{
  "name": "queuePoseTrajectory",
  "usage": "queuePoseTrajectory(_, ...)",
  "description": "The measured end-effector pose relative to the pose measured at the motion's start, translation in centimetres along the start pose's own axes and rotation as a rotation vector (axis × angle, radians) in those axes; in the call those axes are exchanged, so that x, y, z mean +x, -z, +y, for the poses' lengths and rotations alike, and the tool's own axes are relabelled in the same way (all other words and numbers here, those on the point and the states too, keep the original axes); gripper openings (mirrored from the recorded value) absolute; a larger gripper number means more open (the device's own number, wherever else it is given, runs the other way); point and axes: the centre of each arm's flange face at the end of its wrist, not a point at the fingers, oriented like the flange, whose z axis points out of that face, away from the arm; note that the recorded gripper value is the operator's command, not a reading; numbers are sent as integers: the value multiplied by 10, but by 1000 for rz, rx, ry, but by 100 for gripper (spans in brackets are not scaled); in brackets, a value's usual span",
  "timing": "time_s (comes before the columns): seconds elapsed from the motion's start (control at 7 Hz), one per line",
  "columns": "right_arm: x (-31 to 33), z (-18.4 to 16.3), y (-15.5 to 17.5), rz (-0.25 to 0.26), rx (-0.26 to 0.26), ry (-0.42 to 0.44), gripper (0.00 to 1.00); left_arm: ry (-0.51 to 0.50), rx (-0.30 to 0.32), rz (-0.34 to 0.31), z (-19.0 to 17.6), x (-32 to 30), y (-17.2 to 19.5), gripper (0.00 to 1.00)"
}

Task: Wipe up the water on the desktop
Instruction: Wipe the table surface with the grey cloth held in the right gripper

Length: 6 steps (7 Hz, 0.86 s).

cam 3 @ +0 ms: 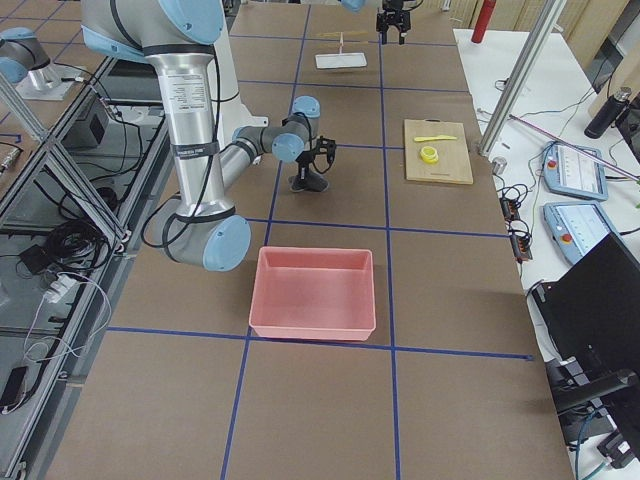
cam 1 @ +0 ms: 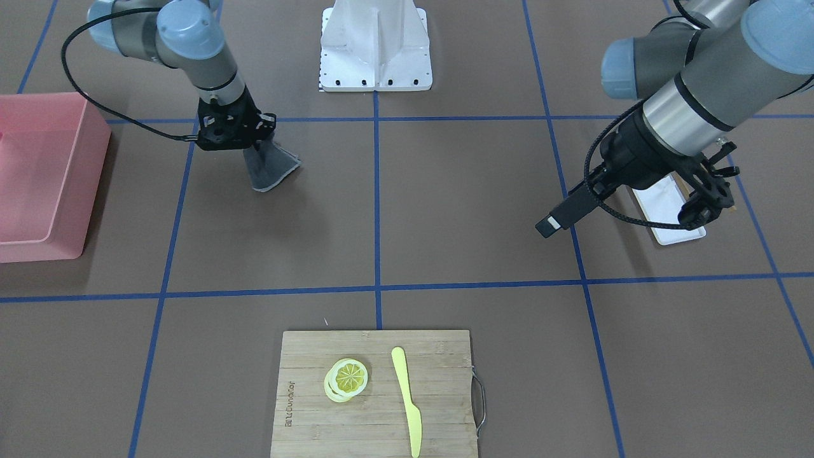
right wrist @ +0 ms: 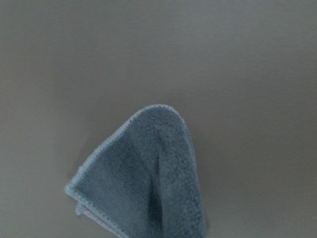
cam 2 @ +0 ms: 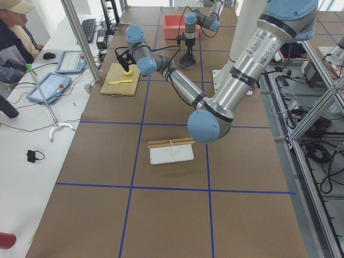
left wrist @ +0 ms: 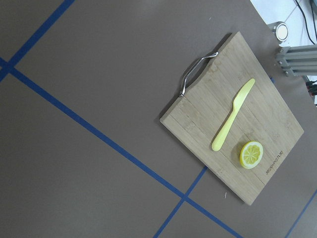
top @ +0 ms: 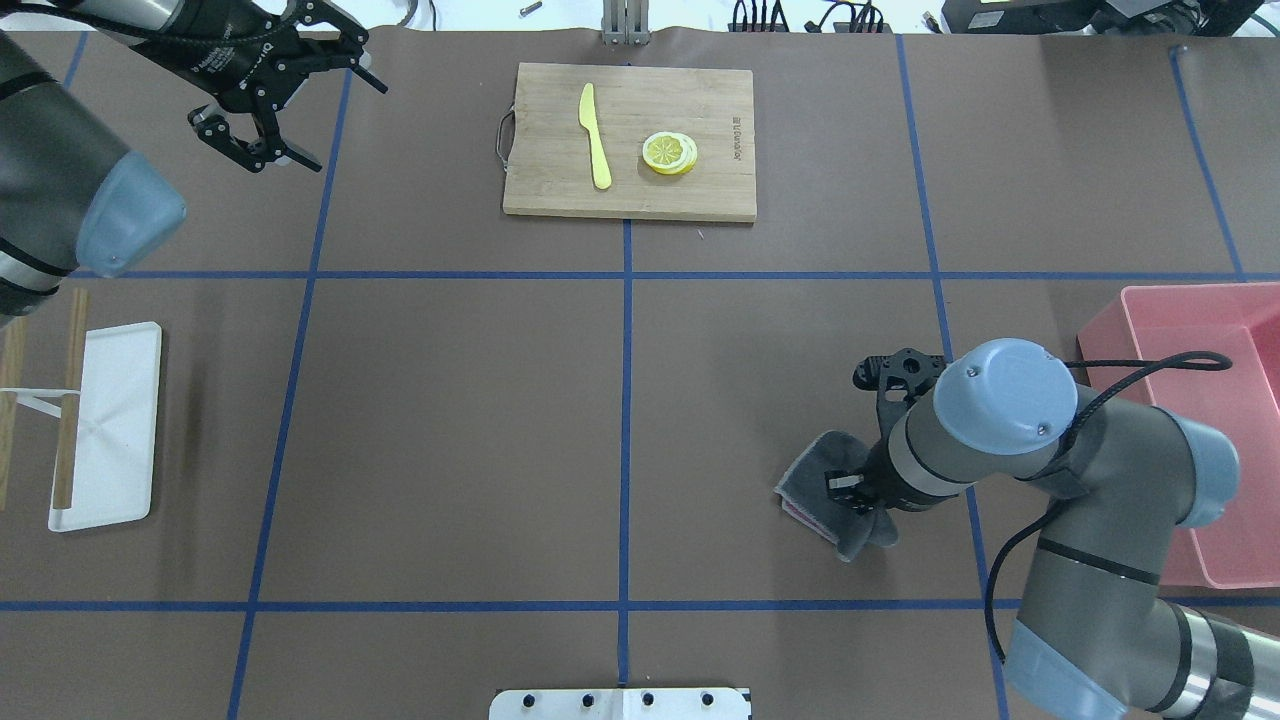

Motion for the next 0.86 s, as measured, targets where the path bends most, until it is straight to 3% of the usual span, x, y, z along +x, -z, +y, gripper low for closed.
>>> queuePoseTrajectory(0.29, -14, -8, -7, 7, -16, -9, 0, -52, 7, -15, -46, -29, 25, 97)
queuePoseTrajectory(0.57, -129, -11, -13, -31, -32, -57, 0, -92, 5, -22, -98, -56, 53, 97)
queuePoseTrajectory(0.86, -189, -9, -7, -61, -42, -96, 0, -118, 17, -22, -118, -65, 64, 97)
